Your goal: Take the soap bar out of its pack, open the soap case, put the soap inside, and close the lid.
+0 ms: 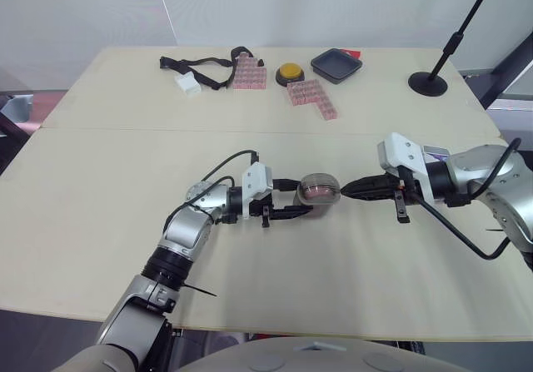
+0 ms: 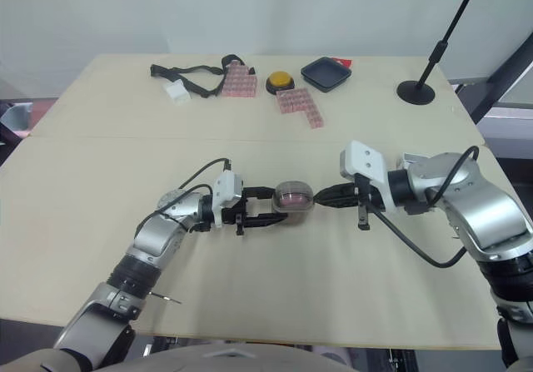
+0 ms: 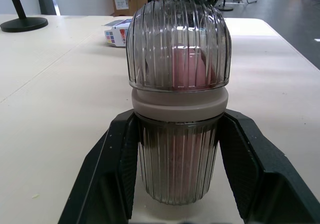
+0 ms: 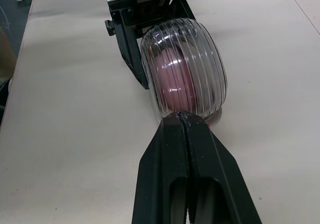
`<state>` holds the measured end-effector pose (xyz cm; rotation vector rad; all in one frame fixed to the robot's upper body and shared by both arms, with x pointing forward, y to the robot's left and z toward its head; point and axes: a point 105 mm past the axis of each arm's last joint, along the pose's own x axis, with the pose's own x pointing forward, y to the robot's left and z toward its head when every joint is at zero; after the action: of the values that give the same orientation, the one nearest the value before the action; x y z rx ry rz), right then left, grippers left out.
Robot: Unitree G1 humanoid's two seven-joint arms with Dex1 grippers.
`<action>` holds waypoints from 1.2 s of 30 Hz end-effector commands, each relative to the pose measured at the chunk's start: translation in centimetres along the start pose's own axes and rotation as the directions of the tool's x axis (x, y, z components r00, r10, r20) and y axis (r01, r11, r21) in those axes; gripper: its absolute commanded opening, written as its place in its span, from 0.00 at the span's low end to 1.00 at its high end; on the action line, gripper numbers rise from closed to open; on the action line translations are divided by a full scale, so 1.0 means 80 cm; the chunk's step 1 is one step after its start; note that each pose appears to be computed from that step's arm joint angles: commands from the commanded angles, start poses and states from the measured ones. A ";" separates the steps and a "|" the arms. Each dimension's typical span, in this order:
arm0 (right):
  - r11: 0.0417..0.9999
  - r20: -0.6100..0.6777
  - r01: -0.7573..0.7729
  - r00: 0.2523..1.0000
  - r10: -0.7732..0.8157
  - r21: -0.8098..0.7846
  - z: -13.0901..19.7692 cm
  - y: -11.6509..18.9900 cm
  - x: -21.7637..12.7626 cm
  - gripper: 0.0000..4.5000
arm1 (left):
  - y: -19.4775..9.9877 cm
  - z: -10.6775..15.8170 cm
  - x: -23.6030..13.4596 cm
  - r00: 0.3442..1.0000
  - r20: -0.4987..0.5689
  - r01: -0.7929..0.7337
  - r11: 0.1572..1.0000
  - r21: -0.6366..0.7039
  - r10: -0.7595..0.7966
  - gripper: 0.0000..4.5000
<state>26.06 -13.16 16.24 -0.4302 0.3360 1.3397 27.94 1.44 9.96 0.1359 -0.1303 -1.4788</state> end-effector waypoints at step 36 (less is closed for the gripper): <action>1.000 0.100 -0.020 0.995 0.019 0.009 0.020 0.006 0.030 0.01 | 0.000 0.003 -0.001 1.000 0.001 -0.011 1.000 0.020 0.011 0.42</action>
<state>26.15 -10.06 17.34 -0.3331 0.2240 1.3826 27.97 1.43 9.91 0.1328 -0.1285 -1.4721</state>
